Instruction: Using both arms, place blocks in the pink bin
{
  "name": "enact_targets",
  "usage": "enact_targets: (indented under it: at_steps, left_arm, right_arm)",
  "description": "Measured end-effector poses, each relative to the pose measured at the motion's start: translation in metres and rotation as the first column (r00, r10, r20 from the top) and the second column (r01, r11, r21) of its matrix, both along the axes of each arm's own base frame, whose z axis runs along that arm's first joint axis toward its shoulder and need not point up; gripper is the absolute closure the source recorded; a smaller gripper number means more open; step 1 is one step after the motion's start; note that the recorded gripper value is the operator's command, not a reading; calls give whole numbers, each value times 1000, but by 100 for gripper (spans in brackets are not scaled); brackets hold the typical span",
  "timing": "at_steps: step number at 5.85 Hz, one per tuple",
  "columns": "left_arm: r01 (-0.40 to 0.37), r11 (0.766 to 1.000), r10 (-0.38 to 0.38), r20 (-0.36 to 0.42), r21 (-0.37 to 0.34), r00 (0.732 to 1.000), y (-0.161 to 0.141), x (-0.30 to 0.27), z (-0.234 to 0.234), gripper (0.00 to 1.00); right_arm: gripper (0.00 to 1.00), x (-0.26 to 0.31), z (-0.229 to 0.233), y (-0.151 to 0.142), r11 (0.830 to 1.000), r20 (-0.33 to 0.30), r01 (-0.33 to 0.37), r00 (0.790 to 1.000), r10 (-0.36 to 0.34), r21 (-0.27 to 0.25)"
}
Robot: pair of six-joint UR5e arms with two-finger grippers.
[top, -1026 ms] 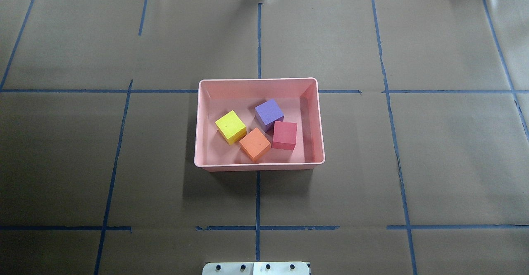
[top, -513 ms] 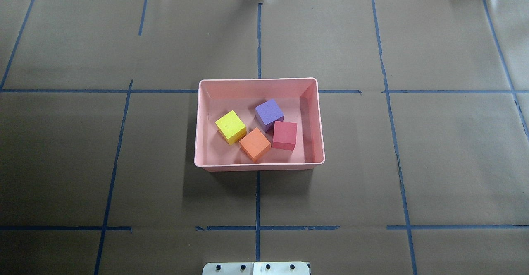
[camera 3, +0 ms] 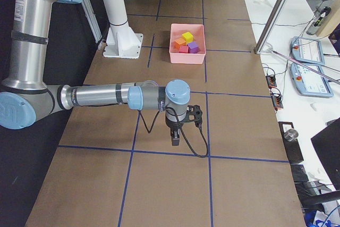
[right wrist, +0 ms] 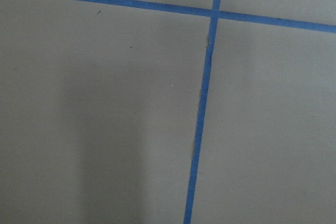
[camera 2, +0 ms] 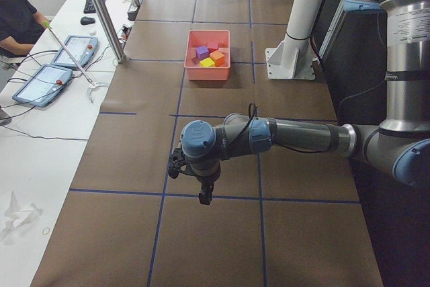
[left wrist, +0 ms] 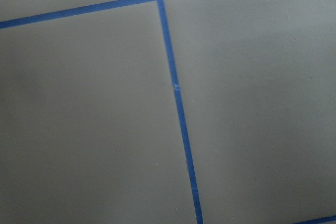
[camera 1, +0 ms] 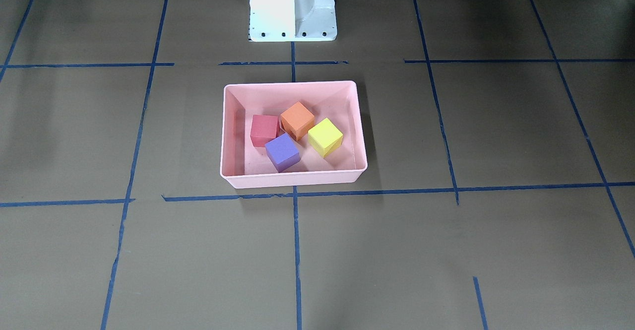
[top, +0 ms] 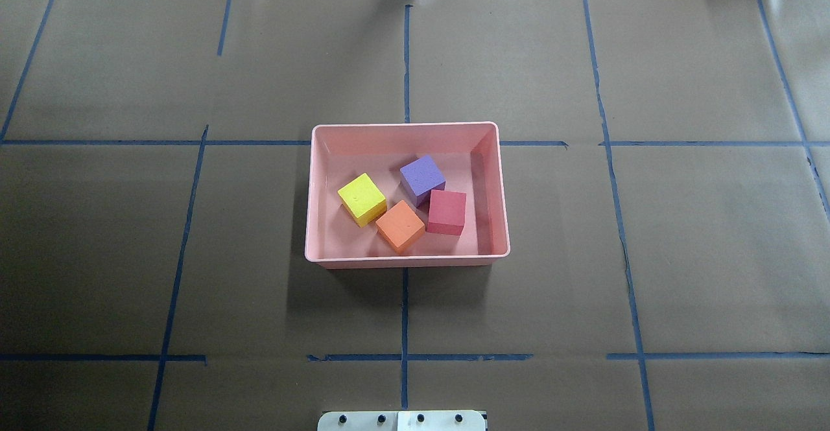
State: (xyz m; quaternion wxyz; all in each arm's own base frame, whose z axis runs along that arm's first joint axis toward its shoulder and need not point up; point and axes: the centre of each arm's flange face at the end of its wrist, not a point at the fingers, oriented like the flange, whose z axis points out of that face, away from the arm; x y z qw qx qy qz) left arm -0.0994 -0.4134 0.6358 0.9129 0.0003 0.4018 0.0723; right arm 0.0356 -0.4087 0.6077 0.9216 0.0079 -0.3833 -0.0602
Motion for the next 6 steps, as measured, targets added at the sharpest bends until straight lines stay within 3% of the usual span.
enact_targets:
  at_steps: [1,2,6]
  left_arm:
    - [3,1000,-3,21,-6,1000,1,-4,5,0]
    - [6,1000,-5,30,-11,1000,0,-6,7,0]
    - [8,1000,-7,35,-29,999,10,-6,13,0]
  right_arm:
    - [0,-2,-1,5,1000,51,1,999,0,-7]
    - [0,-1,1,8,1000,55,3,998,-2,-5]
    - [0,4,9,12,999,11,33,999,-33,26]
